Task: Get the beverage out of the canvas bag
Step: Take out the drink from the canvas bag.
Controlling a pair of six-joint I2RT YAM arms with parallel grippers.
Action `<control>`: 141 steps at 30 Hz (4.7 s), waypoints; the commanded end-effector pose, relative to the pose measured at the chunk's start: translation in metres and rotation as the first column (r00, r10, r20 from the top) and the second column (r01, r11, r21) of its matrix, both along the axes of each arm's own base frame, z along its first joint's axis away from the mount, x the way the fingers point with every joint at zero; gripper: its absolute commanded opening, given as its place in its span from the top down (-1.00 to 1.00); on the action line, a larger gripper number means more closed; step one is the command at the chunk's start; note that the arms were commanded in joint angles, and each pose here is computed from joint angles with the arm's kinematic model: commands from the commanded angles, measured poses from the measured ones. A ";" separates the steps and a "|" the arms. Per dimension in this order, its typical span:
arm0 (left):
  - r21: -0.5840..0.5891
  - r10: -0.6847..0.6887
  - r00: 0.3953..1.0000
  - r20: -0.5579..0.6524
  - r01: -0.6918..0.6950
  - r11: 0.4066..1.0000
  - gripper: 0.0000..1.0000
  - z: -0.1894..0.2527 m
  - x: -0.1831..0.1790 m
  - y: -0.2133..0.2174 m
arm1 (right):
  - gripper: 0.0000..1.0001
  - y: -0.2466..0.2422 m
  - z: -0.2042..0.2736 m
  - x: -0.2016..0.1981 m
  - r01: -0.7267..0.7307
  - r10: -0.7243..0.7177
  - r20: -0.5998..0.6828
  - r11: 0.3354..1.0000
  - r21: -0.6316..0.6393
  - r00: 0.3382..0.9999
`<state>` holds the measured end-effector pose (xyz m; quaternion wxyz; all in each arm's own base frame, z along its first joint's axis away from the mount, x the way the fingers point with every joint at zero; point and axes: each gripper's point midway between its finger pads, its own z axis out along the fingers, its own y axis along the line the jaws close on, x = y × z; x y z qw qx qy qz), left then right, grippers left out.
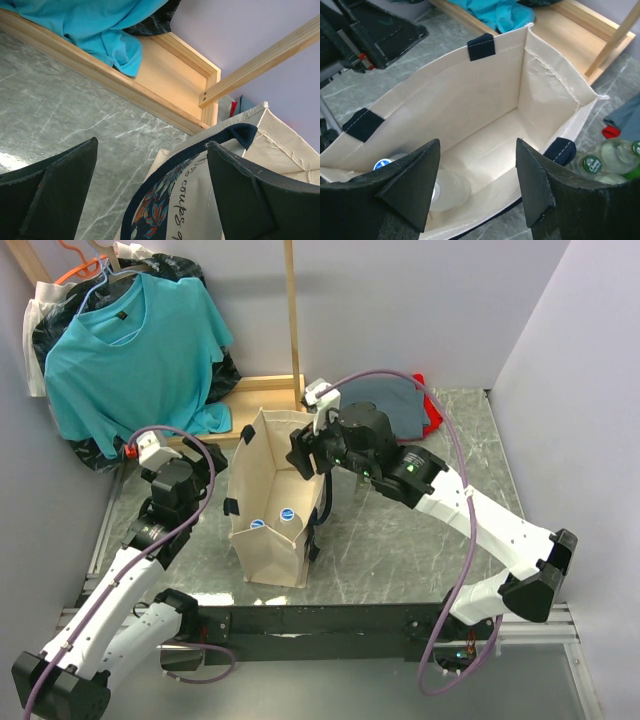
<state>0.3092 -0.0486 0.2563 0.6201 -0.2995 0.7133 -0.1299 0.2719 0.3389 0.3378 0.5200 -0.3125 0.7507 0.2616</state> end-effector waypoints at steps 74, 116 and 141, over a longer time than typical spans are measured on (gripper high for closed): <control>-0.038 -0.005 0.994 -0.105 0.001 0.999 -0.93 0.005 0.026 0.016 | -0.97 0.032 -0.090 -0.096 -0.424 0.347 -0.411 0.899 -0.110 0.843; -0.015 0.026 0.992 -0.125 -0.028 1.000 -0.93 -0.007 0.018 0.023 | 0.92 0.042 -0.122 -0.091 -0.422 0.296 -0.439 0.879 -0.222 0.848; -0.009 0.028 0.992 -0.125 -0.029 1.000 -0.93 -0.010 0.018 0.024 | 1.00 0.035 -0.050 -0.050 -0.221 0.187 -0.180 0.955 -0.196 0.966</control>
